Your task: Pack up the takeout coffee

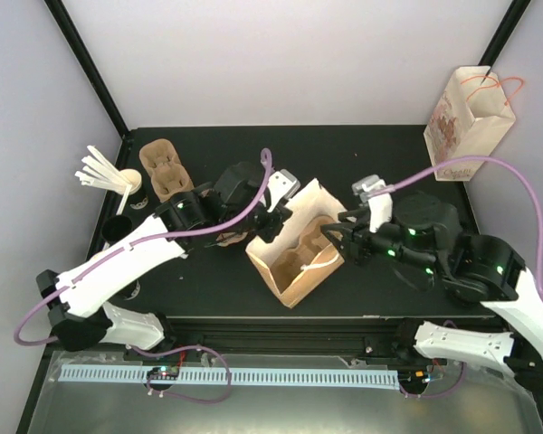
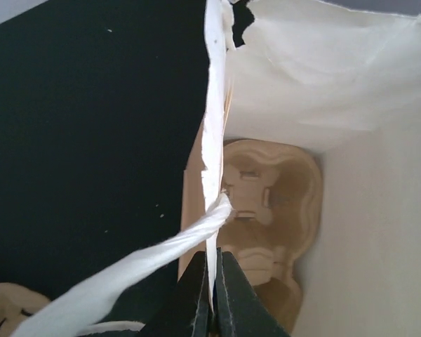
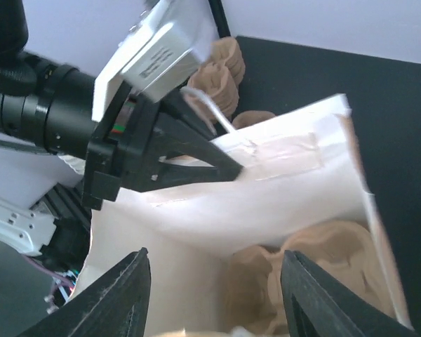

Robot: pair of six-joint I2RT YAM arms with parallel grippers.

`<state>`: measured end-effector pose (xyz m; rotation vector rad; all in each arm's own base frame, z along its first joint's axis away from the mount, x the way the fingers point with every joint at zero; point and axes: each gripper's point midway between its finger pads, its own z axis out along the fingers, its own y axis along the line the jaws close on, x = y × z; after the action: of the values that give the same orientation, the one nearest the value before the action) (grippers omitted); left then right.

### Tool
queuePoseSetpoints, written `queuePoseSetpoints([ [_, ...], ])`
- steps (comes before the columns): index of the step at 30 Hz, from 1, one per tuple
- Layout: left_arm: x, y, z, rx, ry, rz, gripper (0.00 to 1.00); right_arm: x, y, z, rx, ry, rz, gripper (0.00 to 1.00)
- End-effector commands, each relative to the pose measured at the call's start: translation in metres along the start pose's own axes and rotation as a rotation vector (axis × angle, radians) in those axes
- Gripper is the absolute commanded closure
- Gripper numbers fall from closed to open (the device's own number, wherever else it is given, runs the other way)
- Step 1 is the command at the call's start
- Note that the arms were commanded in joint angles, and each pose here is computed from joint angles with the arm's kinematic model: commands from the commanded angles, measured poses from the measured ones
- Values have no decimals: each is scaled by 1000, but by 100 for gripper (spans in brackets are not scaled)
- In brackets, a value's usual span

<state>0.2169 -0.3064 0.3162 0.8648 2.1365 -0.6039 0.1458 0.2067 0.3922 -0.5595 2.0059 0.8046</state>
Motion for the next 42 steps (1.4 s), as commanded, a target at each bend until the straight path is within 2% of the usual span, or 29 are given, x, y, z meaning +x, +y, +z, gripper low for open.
queuePoseSetpoints([
  [1, -9, -15, 4, 56, 61, -102, 99, 14, 1, 17, 33, 153, -93, 48],
  [7, -15, -32, 12, 127, 148, -190, 99, 22, -21, 39, 207, 297, -180, 51],
  [11, -7, -32, 17, 116, 214, -199, 98, 24, -21, 40, 204, 323, -197, 52],
  [14, -2, -39, 22, 154, 243, -219, 98, 50, -23, 50, 200, 444, -216, 66],
  [17, 1, -51, 29, 223, 261, -251, 98, 79, -26, 62, 190, 547, -228, 85],
  [19, 4, -54, 32, 248, 277, -276, 98, 90, -27, 67, 173, 564, -229, 98],
  [21, 7, -56, 34, 259, 286, -291, 98, 97, -27, 71, 159, 556, -226, 99],
  [26, 13, -55, 38, 267, 299, -317, 98, 134, -34, 78, 160, 684, -216, 99],
  [30, 24, -47, 46, 252, 305, -334, 99, 153, -34, 78, 132, 726, -187, 99],
  [36, 33, -35, 50, 271, 277, -359, 98, 166, -35, 78, 117, 722, -161, 99],
  [42, 37, -25, 44, 270, 249, -362, 98, 156, -28, 78, 86, 695, -157, 99],
])
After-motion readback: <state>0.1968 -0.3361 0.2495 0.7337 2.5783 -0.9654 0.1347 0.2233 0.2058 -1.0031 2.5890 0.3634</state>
